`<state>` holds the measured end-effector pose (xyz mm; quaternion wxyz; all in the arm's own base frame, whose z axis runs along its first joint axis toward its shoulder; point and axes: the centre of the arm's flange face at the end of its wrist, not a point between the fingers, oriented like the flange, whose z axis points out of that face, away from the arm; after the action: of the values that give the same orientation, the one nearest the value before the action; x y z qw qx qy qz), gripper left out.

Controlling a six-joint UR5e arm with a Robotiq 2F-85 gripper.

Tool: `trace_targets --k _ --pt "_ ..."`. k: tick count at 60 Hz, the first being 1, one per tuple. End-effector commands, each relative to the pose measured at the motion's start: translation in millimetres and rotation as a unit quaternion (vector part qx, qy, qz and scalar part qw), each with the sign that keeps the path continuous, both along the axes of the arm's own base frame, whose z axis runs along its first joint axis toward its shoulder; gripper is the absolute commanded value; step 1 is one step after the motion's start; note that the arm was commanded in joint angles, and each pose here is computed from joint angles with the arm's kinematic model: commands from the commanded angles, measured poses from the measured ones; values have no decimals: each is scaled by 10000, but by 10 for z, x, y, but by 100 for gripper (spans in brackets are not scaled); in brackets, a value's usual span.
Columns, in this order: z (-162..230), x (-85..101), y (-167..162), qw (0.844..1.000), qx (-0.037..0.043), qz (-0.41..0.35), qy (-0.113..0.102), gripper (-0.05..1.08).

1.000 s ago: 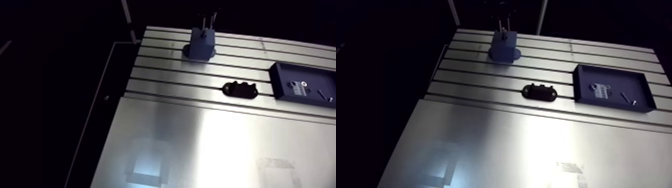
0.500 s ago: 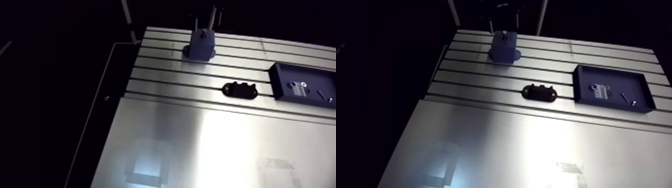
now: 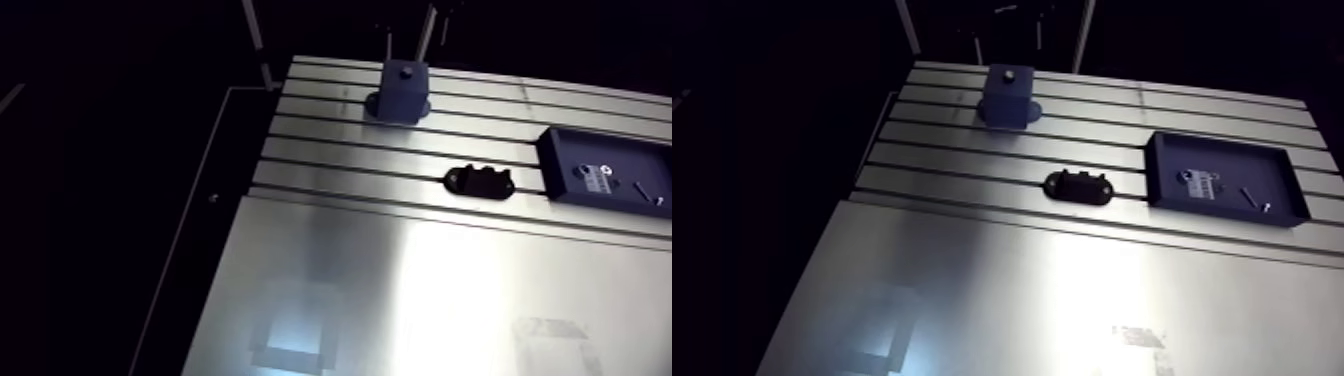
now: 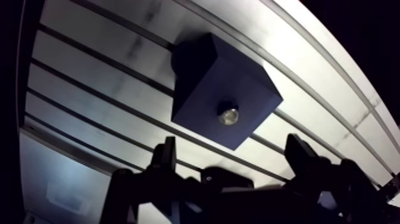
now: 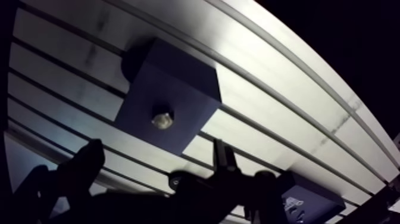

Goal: Pick up the M10 bolt and insert it into the hex recess until seated.

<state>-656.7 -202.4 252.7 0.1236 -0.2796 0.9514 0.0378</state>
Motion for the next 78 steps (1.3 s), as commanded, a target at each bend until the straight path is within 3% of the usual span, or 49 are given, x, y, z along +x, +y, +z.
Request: trace_targets --k 1,29,44,52,58,73,78 --pt "60 4 7 9999 -2 -21 103 1" --pt "311 56 0 9927 164 -1113 441 4" --pt "361 65 -8 9858 193 -1589 515 29" --pt "364 59 17 9830 218 -1750 515 54" --pt "356 61 29 9815 236 -1830 509 62" --pt "353 55 29 9813 239 -1838 510 63" --pt "359 52 30 9814 243 -1830 518 58"
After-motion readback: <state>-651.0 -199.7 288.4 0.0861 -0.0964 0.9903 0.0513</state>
